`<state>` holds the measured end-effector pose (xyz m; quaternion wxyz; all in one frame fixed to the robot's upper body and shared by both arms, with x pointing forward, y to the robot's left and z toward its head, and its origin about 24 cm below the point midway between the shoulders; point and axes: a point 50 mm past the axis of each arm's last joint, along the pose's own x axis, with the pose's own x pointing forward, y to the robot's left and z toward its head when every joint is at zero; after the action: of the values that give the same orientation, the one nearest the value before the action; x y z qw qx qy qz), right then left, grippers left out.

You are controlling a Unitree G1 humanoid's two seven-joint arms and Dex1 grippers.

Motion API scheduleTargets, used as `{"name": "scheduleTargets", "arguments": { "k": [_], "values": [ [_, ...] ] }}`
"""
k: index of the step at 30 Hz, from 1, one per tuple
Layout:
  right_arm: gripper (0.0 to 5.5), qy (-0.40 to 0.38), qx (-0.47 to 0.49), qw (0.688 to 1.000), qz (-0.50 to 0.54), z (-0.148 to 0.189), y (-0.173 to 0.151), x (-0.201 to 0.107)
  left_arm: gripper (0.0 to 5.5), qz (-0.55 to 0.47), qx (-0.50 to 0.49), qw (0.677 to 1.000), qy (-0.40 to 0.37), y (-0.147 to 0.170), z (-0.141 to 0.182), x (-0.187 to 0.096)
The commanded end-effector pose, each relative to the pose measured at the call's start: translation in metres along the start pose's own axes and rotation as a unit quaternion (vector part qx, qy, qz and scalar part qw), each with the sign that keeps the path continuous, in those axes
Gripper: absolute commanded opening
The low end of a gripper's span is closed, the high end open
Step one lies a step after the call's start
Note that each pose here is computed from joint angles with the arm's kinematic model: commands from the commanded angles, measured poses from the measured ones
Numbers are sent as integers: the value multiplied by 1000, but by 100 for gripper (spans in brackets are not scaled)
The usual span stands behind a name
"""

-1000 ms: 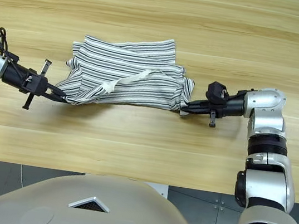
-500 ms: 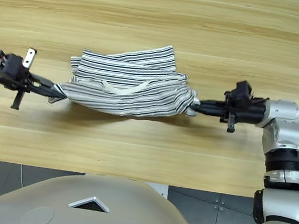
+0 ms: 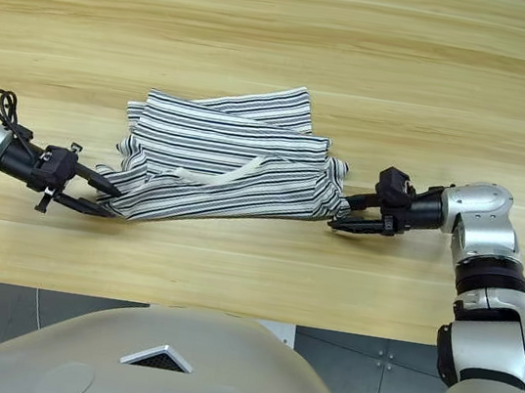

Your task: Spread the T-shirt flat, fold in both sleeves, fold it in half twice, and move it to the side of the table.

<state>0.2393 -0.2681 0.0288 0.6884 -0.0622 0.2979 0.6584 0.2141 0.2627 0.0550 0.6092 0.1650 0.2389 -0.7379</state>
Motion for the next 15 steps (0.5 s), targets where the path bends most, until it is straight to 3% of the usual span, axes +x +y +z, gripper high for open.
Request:
{"name": "scheduleTargets", "arguments": {
  "k": [1,3,8,15],
  "values": [
    [287,1,-27,1000,-16,13,0,-16,247,6,15,1000,-2,-1,13,-12],
    [341,-2,-44,999,-22,18,1,-20,271,6,26,1000,2,0,16,-14],
    [341,-49,-104,992,-57,40,-7,-24,271,37,44,997,-41,16,36,-20],
    [341,-74,-159,983,-48,55,-14,20,271,70,50,994,-68,42,41,-1]
  ]
}}
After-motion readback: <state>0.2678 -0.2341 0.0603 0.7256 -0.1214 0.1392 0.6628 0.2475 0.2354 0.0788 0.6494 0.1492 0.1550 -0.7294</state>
